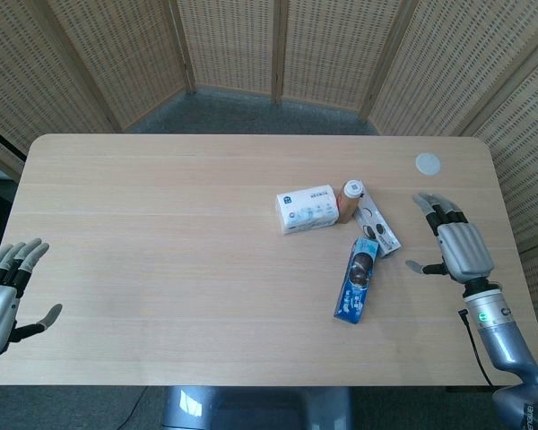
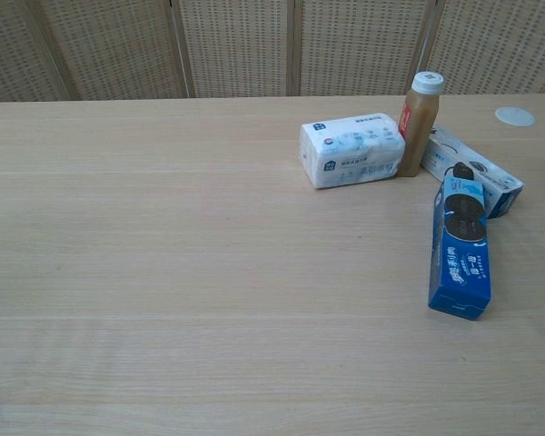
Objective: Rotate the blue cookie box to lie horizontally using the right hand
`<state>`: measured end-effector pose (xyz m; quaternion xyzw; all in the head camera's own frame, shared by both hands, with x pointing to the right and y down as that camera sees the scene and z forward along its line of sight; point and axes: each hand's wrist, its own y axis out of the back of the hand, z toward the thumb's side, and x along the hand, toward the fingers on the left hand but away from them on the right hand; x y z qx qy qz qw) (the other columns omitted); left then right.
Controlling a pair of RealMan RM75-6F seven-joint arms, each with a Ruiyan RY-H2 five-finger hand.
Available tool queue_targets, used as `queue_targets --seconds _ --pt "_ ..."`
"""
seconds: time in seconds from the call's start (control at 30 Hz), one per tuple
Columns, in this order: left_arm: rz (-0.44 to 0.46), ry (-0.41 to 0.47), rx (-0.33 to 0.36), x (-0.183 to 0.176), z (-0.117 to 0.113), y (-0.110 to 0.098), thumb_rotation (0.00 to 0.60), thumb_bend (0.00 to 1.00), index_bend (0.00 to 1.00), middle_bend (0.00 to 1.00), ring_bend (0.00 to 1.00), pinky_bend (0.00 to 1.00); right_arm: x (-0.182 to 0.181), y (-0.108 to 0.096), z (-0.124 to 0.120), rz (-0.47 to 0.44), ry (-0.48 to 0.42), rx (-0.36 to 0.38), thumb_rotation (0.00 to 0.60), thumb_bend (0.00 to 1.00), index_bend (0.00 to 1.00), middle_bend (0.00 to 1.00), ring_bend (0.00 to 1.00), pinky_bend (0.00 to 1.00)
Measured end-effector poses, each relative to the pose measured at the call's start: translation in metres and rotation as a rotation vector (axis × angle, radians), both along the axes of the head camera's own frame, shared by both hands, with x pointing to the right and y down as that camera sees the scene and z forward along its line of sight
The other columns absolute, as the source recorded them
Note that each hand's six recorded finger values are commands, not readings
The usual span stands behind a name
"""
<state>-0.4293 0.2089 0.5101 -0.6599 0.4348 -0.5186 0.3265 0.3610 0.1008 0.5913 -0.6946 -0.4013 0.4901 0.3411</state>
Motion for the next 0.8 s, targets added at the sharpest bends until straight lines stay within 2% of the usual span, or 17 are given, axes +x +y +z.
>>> queue_targets --seconds 0.47,0.67,0.8 --pt "-0.003 0.002 0.02 -0.001 -0.007 0.002 0.6 0.32 0.08 0.02 0.0 0.0 -0.004 0.001 0.002 0.002 -0.011 -0.012 0.593 0.0 0.0 0.0 0.0 0.0" --pt "-0.002 0.002 0.009 -0.001 -0.003 0.002 0.6 0.32 0.08 0.02 0.0 0.0 -0.011 -0.003 0.013 0.011 -0.009 -0.037 0.589 0.0 0.0 0.0 0.0 0.0" --pt "-0.008 0.0 0.01 -0.003 -0.002 0.002 0.6 0.32 0.09 0.02 0.0 0.0 -0.018 -0.009 0.03 0.021 -0.001 -0.064 0.567 0.0 0.0 0.0 0.0 0.0"
